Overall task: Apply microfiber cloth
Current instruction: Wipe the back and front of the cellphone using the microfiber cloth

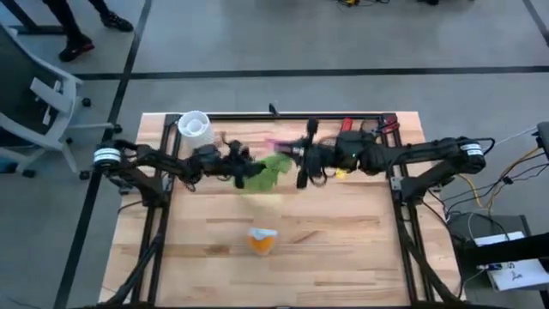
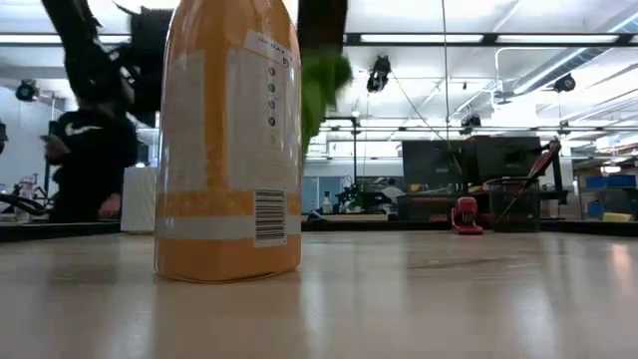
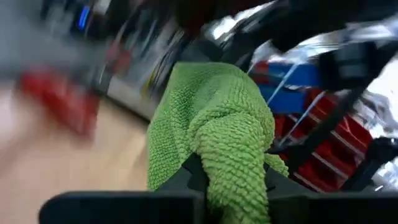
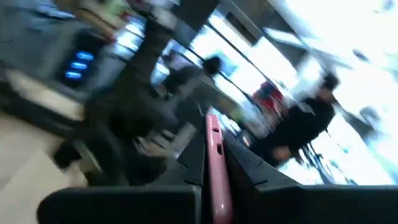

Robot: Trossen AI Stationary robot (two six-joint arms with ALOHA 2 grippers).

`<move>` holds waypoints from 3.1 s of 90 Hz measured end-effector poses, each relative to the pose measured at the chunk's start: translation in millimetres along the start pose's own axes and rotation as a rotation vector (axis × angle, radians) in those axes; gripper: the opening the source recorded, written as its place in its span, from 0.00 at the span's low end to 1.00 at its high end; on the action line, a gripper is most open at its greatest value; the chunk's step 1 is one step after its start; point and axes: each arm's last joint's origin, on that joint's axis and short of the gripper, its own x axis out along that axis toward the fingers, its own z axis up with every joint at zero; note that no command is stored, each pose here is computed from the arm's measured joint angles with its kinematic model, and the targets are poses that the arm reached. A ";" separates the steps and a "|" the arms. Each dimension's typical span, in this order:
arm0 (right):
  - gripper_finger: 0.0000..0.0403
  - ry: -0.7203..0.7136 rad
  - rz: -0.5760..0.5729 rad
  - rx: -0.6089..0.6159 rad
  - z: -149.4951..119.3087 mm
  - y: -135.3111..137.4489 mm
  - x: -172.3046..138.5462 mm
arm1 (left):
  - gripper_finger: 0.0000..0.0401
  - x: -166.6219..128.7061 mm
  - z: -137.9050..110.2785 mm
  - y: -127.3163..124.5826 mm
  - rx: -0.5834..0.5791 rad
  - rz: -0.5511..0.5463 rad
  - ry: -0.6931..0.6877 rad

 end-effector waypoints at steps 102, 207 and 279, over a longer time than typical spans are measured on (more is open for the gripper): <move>0.02 0.116 -0.177 0.701 -41.0 2.2 13.7 | 0.05 59.0 -14.0 -21.4 0.924 0.402 0.261; 0.02 0.163 -0.181 0.678 -41.4 10.1 11.5 | 0.05 67.0 50.8 -35.7 1.012 0.671 0.245; 0.02 0.071 -0.177 0.649 -20.9 -1.0 9.7 | 0.05 54.0 18.2 -22.8 0.805 0.533 0.306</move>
